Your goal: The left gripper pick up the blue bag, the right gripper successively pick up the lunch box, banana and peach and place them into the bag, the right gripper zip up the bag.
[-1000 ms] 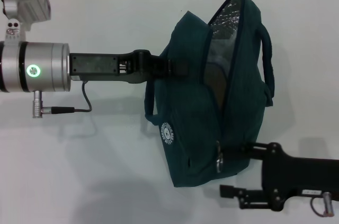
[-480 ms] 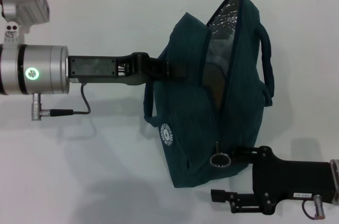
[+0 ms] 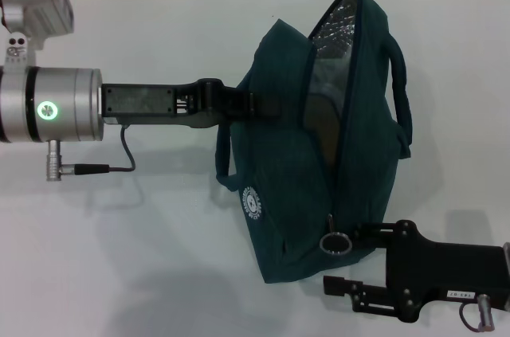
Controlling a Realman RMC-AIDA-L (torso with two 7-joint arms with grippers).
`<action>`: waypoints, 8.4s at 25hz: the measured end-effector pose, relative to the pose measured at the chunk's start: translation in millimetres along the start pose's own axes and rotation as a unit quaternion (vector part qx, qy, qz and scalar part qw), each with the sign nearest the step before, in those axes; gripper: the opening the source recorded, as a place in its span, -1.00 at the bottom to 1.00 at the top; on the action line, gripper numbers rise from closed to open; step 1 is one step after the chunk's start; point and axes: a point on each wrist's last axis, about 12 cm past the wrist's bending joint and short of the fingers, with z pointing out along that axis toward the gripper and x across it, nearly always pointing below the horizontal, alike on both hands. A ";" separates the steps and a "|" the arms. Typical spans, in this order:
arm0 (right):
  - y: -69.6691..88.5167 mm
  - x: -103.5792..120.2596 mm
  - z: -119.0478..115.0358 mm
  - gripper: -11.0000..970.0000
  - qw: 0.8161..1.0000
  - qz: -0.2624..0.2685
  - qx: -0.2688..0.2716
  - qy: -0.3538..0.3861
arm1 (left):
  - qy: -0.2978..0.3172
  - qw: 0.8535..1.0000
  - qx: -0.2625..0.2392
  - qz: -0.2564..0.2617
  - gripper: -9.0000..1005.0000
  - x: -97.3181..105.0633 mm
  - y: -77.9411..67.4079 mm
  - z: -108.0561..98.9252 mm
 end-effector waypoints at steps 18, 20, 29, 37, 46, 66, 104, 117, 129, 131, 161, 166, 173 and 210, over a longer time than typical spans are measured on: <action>-2.3 0.9 -5.7 -0.66 0.999 0.007 0.029 -0.013 | 0.002 1.000 0.001 0.002 -0.89 -0.9 -0.6 1.6; -2.9 0.9 -5.5 -0.73 0.999 0.007 0.030 -0.011 | 0.002 1.000 0.001 0.002 -0.89 -0.9 -0.6 1.6; -3.4 0.5 -4.5 -0.91 1.000 0.003 0.028 -0.009 | 0.002 1.000 0.001 0.003 -0.89 -0.7 -0.5 1.5; -1.1 0.9 -6.0 -0.96 1.000 0.003 0.027 -0.014 | 0.001 1.000 0.001 0.003 -0.89 -0.5 -0.5 1.3; 1.3 1.5 -12.6 -0.96 0.999 0.002 0.040 -0.030 | 0.000 1.000 0.000 0.001 -0.89 1.1 0.4 0.2; 4.9 -18.0 -31.5 -0.96 0.988 -0.026 0.065 -0.136 | -0.034 0.998 0.012 0.060 -0.89 6.3 1.5 -5.6; -43.4 -98.7 21.5 -0.96 0.968 -0.101 0.023 -0.230 | -0.134 0.952 0.060 0.267 0.48 77.8 4.9 -45.1; -54.5 -119.4 54.8 -0.96 0.971 -0.118 0.003 -0.209 | -0.182 0.941 0.005 0.286 0.47 97.4 16.4 -58.8; -58.7 -124.4 60.2 -0.96 0.971 -0.128 0.013 -0.200 | -0.164 0.942 0.004 0.292 0.45 95.5 21.6 -45.4; -59.4 -124.8 61.0 -0.96 0.971 -0.129 0.014 -0.199 | -0.167 0.942 -0.002 0.292 0.45 95.1 23.0 -44.3; -59.0 -122.2 61.6 -0.96 0.972 -0.129 0.021 -0.197 | -0.160 0.934 -0.017 0.320 -0.70 77.8 29.4 -25.3; -59.2 -120.2 58.4 -0.96 0.971 -0.122 0.030 -0.201 | -0.137 0.937 -0.005 0.321 -0.77 80.8 28.5 -21.1; -60.9 -119.5 54.6 -0.96 0.970 -0.114 0.044 -0.211 | -0.103 0.939 0.024 0.328 -0.83 85.2 23.9 -15.9; -68.9 -106.8 21.1 -0.96 0.952 0.045 0.115 -0.279 | -0.164 0.935 -0.052 0.311 -0.66 84.8 35.4 -43.3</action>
